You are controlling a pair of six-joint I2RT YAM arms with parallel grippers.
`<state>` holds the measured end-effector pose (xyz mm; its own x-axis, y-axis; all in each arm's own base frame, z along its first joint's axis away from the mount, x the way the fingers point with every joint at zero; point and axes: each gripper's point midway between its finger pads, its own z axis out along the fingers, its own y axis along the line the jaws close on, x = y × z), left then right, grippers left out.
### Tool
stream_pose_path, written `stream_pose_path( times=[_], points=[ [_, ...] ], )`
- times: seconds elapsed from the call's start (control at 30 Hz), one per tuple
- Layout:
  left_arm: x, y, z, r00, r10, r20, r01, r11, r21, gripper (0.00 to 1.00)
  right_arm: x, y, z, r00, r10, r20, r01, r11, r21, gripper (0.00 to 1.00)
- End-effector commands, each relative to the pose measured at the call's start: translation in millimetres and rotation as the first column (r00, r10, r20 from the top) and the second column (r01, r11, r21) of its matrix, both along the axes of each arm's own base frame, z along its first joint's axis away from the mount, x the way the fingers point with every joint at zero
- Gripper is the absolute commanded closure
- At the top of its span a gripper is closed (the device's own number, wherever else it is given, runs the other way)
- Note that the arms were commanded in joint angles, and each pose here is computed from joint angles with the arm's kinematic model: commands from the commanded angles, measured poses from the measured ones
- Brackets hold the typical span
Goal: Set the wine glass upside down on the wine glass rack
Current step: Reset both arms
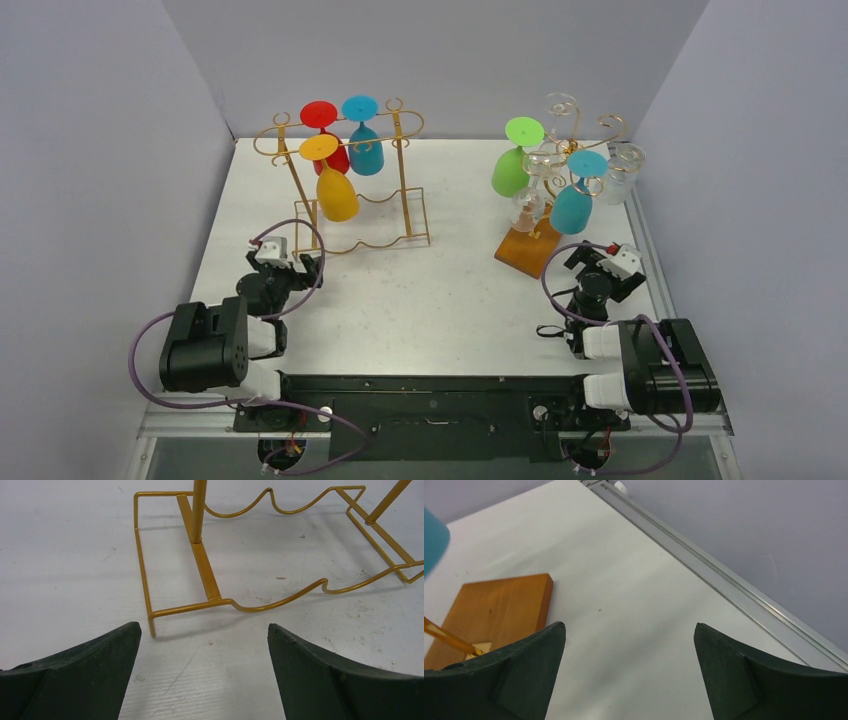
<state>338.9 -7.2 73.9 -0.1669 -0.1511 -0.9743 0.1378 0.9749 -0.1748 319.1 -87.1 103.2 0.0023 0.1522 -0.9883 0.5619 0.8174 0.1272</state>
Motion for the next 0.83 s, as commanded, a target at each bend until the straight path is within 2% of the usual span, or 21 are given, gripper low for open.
stream_pose_path(
  times=[0.0,0.07,0.1,0.17,0.8],
  points=[
    [22,7,34,0.988,0.078,0.134,-0.085,0.995,0.047,0.04,1,10,20,0.994,0.024,0.105,-0.018,0.998,-0.054,0.05],
    [33,12,27,0.991,0.11,0.069,-0.114,0.992,0.053,0.04,26,10,18,0.999,0.028,0.029,-0.027,0.999,-0.038,0.05],
    [36,8,28,0.991,0.106,0.076,-0.111,0.992,0.067,0.04,30,9,17,1.0,0.016,0.003,-0.016,0.999,-0.04,0.05],
    [37,4,24,0.993,0.105,0.045,-0.109,0.99,0.091,0.04,28,10,18,1.0,0.022,0.012,-0.022,0.999,-0.039,0.05],
    [39,2,24,0.991,0.125,0.049,-0.129,0.986,0.107,0.04,26,10,18,1.0,0.018,0.017,-0.018,0.999,-0.047,0.05]
  ],
)
